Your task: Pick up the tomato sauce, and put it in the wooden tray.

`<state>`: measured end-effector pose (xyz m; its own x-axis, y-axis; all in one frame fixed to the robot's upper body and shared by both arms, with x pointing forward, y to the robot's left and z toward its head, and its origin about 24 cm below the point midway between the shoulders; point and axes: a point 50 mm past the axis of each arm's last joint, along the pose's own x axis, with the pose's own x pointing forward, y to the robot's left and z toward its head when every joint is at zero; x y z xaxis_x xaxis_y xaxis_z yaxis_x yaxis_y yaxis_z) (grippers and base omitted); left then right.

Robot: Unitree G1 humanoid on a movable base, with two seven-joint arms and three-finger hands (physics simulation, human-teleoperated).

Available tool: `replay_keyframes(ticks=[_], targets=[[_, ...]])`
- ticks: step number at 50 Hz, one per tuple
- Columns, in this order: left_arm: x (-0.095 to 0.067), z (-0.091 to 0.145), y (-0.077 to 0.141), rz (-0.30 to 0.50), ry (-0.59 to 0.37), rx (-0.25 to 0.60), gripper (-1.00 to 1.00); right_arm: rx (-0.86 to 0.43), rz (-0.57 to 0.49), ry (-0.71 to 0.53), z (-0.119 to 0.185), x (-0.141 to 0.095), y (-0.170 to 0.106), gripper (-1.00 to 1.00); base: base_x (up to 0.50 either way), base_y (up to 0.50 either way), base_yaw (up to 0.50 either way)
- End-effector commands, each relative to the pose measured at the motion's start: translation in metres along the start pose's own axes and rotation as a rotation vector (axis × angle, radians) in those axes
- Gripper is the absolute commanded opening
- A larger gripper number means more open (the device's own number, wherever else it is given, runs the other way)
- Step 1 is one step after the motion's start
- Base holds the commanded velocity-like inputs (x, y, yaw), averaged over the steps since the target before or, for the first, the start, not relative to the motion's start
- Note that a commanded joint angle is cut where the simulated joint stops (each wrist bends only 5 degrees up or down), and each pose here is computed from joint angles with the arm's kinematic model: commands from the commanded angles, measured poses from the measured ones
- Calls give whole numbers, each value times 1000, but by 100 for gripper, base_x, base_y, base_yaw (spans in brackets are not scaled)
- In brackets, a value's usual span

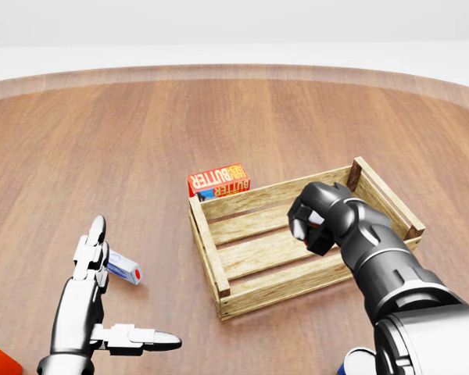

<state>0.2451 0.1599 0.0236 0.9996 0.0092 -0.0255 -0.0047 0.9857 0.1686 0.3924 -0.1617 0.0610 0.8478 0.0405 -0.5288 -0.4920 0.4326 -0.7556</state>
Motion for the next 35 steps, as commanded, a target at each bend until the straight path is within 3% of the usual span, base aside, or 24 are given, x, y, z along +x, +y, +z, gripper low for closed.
replay_keyframes(ticks=[1, 20, 35], targets=[[0, 0, 0, -1, -1, 0, 100, -17, -18, 17, -1, 0, -3, -100, 0, 0, 0], [0, 0, 0, 1, 0, -1, 100, -27, -20, 26, -2, 0, -1, -100, 0, 0, 0], [0, 0, 0, 1, 1, -1, 100, 14, -107, 3, -1, 0, 0, -100, 0, 0, 0]])
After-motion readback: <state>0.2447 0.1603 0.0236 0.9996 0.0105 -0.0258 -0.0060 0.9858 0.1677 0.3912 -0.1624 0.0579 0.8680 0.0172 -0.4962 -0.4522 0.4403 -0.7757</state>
